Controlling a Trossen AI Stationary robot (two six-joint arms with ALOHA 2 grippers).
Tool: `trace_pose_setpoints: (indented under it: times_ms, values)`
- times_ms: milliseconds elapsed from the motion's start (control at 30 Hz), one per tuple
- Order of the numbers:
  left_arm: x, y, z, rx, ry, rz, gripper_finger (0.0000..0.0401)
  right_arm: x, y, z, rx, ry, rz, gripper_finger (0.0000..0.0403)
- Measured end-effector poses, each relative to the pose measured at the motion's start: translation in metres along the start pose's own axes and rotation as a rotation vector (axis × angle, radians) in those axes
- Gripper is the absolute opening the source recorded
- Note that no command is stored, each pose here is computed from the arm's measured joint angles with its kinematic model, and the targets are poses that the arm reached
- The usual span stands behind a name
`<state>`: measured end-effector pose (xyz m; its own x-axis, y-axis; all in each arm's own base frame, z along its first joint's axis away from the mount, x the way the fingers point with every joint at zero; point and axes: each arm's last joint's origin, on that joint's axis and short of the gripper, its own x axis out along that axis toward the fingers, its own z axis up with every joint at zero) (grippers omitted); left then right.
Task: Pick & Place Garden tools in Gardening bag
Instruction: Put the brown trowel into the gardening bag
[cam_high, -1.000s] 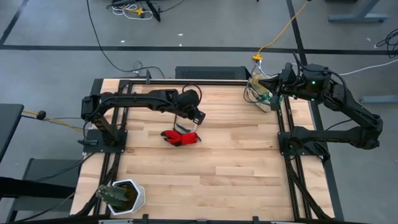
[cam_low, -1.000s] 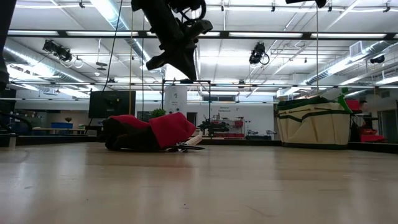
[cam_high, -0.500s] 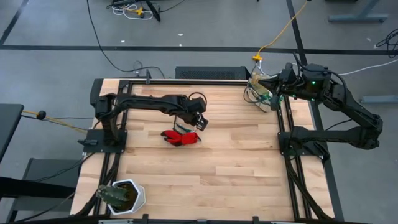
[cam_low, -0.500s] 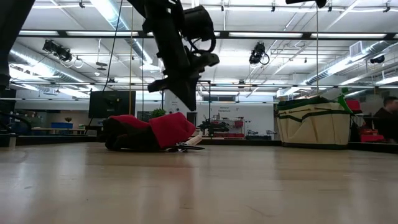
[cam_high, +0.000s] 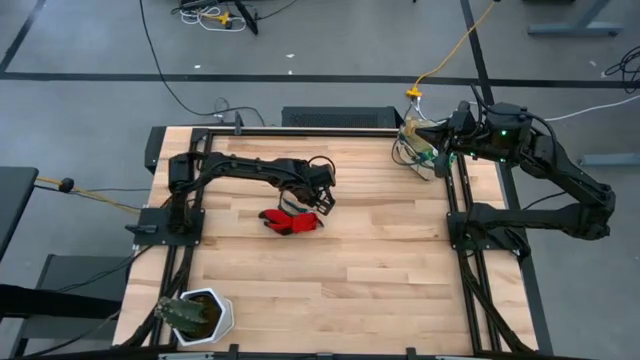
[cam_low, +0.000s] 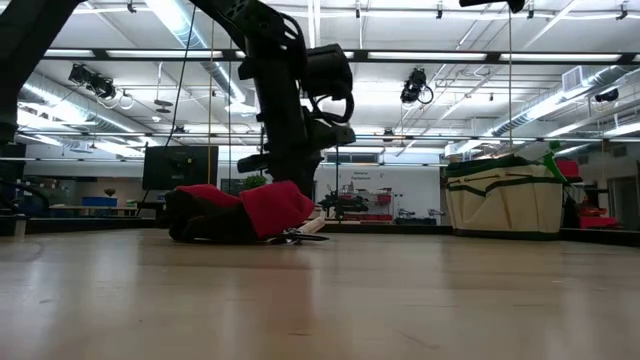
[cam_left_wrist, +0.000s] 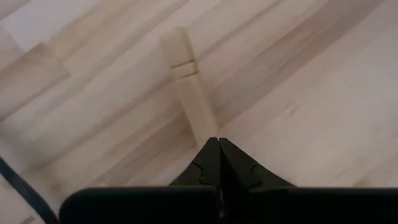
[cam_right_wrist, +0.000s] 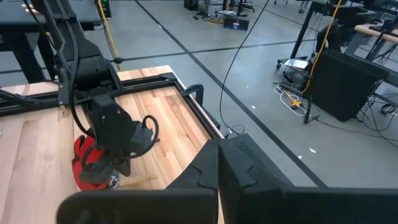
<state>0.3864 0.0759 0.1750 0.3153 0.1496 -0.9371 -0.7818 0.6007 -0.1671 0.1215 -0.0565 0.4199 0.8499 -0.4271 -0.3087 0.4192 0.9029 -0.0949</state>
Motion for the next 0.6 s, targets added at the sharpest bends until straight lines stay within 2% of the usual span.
trace_pose_setpoints:
  times_ms: [433, 600]
  values:
    - [0.0098, 0.0003, -0.0006, 0.002, 0.009, 0.013, 0.0000, 0.0026, 0.0001, -0.0002, 0.002, 0.009, 0.001, 0.0000]
    - [0.0098, 0.0001, -0.0005, 0.001, 0.007, 0.012, 0.0020, 0.0026, 0.0002, -0.0003, 0.003, 0.010, 0.001, 0.0000]
